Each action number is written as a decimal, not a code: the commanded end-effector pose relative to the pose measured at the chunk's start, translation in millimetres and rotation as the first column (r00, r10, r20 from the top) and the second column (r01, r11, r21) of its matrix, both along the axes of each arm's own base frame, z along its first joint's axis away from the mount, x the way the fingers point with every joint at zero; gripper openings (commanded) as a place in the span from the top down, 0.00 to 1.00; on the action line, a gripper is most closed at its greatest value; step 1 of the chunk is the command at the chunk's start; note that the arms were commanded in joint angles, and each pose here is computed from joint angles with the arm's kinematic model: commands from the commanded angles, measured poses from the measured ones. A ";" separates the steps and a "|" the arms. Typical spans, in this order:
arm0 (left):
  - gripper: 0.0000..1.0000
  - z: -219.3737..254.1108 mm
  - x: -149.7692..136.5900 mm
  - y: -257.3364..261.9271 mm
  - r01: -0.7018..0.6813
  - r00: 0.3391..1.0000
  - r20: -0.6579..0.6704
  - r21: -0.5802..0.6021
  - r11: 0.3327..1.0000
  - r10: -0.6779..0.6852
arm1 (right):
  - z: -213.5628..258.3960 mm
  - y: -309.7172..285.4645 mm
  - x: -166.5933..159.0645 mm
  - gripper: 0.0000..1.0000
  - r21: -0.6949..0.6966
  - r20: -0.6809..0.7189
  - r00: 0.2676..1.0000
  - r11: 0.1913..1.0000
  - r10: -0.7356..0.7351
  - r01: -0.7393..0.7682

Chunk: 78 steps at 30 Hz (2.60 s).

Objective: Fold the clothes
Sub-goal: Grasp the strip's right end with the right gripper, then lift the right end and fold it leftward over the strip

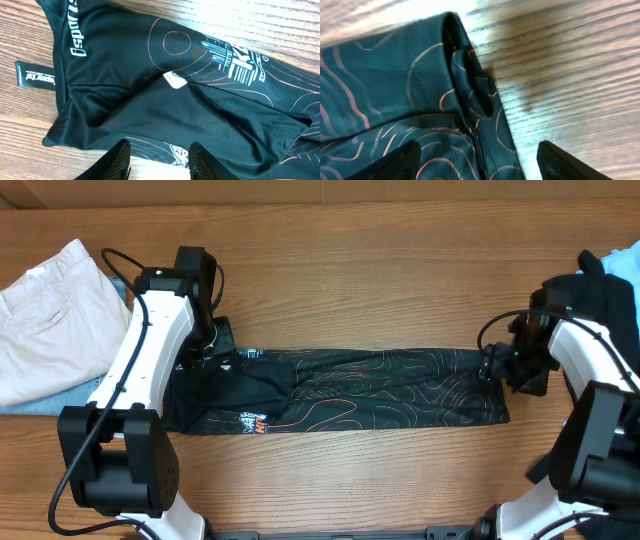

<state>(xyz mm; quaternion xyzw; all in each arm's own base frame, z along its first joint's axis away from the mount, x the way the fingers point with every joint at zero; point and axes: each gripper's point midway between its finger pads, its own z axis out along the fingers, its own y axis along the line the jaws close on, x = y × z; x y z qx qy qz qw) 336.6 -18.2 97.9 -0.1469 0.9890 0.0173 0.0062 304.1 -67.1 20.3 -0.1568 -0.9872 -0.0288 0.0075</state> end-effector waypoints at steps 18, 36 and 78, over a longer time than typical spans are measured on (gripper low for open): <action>0.58 8.7 1.0 -4.2 -0.007 1.000 0.017 -0.013 1.000 0.007 | -30.0 20.2 -13.5 0.76 0.104 -0.023 1.000 0.995 0.009 -0.006; 0.59 9.8 -8.4 19.6 -0.005 1.000 -0.021 0.083 0.996 0.007 | 7.9 4.7 17.2 0.96 0.048 0.014 0.998 0.997 -0.055 0.054; 0.58 9.8 -13.6 25.0 -0.024 0.999 -0.042 0.077 0.997 0.027 | 53.9 260.6 15.5 0.96 0.106 0.116 0.916 0.912 0.385 -0.397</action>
